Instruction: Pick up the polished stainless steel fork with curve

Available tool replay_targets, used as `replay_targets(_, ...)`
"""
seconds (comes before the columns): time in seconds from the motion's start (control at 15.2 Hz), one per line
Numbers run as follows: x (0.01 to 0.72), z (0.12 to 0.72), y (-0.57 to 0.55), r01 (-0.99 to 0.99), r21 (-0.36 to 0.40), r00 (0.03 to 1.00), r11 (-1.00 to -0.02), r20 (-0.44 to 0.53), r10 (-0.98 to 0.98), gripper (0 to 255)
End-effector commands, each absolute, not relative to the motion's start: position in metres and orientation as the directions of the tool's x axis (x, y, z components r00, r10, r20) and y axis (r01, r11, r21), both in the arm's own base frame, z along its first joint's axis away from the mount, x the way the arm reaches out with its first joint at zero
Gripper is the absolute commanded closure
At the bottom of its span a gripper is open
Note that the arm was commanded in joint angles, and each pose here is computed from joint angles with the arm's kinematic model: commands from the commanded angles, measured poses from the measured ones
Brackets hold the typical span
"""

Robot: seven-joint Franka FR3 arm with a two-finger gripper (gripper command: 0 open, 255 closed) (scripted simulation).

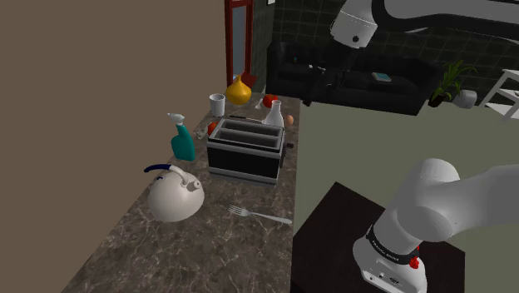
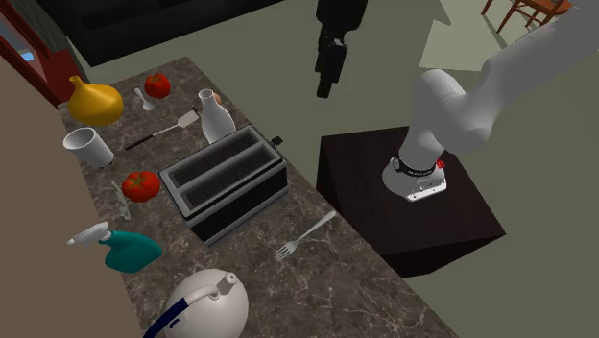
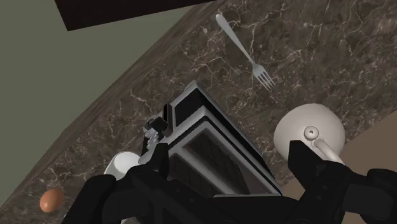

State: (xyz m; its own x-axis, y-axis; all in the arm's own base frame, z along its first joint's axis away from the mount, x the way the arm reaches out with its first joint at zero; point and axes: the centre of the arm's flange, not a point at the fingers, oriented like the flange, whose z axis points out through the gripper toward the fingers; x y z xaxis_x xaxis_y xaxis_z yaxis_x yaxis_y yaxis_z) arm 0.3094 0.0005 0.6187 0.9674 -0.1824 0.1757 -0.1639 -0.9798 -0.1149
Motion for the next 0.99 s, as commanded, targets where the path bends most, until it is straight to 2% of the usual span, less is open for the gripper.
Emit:
replay_targets(0.0,0.309,0.619,0.000,-0.164,-0.115,0.967,-0.980,0.176,-0.182,0)
replay_targets(0.92,0.370,0.460,0.077,0.031,-0.064,0.990,-0.997,0.139,0.022,0)
